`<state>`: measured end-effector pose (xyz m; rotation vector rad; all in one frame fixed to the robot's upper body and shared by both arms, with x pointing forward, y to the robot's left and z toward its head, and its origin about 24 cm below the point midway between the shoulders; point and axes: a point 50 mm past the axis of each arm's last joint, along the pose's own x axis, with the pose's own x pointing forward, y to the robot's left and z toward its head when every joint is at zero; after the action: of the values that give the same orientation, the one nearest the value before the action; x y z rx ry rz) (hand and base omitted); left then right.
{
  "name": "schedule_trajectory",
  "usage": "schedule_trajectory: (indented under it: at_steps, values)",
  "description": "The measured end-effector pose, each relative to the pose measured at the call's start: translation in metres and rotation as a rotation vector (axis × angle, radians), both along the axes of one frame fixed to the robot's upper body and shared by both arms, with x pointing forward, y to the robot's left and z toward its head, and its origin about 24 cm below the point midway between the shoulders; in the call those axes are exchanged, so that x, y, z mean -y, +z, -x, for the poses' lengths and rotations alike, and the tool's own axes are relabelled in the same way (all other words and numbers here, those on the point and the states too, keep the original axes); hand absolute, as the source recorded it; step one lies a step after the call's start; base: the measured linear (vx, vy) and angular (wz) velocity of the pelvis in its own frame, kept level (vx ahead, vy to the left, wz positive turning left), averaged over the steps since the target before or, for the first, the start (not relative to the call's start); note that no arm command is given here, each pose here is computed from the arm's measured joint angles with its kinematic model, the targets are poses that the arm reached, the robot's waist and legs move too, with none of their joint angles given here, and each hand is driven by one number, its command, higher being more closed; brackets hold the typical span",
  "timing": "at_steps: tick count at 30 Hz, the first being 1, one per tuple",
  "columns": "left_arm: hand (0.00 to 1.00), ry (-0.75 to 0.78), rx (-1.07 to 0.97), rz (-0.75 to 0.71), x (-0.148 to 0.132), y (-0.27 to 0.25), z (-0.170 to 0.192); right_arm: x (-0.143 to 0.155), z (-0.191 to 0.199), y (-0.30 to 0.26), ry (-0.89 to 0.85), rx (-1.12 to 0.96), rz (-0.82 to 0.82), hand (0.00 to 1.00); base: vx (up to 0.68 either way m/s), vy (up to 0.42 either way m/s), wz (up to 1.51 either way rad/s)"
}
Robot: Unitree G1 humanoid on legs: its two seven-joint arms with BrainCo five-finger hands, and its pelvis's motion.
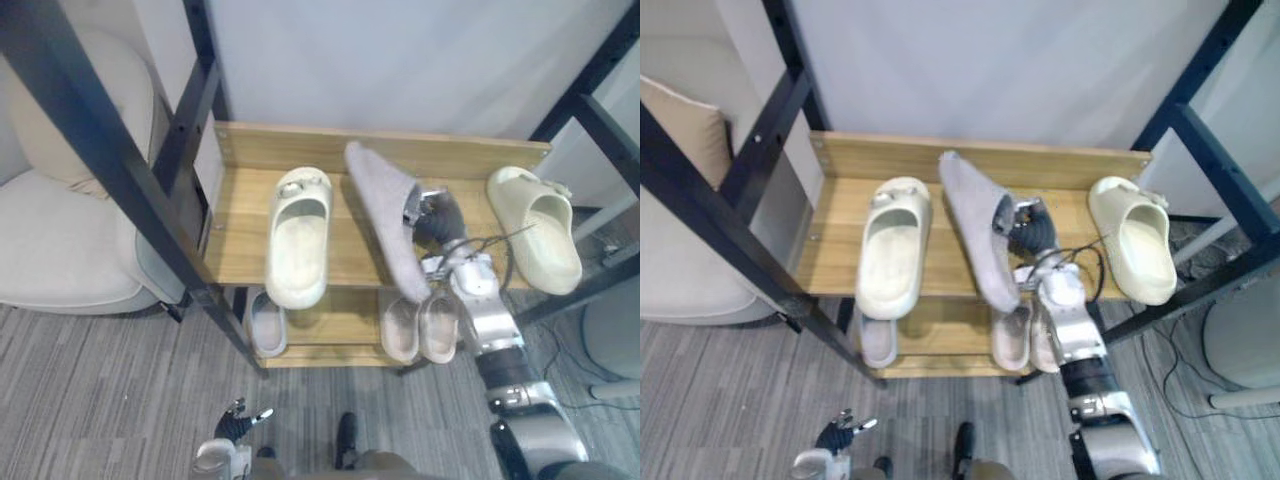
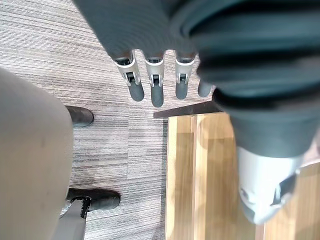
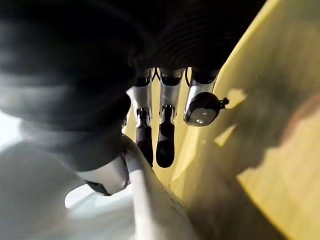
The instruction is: Organize the slippers on the shoe rack
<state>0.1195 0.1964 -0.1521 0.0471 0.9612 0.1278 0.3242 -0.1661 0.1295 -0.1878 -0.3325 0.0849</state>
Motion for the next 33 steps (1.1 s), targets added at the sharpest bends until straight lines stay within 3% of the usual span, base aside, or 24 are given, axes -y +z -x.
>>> schedule_trajectory:
  at_steps: [11,22,33]
  values:
    - [0.0,-0.018,-0.004,-0.01,0.001,0.0,0.0,-0.016,0.037,0.002,0.059,0.088,-0.129,1.0,0.0,0.015,0.03]
    - [0.0,-0.028,-0.021,-0.008,0.006,-0.003,0.001,-0.05,0.073,0.017,0.297,0.189,-0.207,1.0,-0.01,0.001,0.01]
    - [0.0,-0.088,-0.042,-0.027,0.01,-0.005,0.003,-0.069,0.106,-0.003,0.511,0.112,-0.115,1.0,-0.02,0.023,0.12]
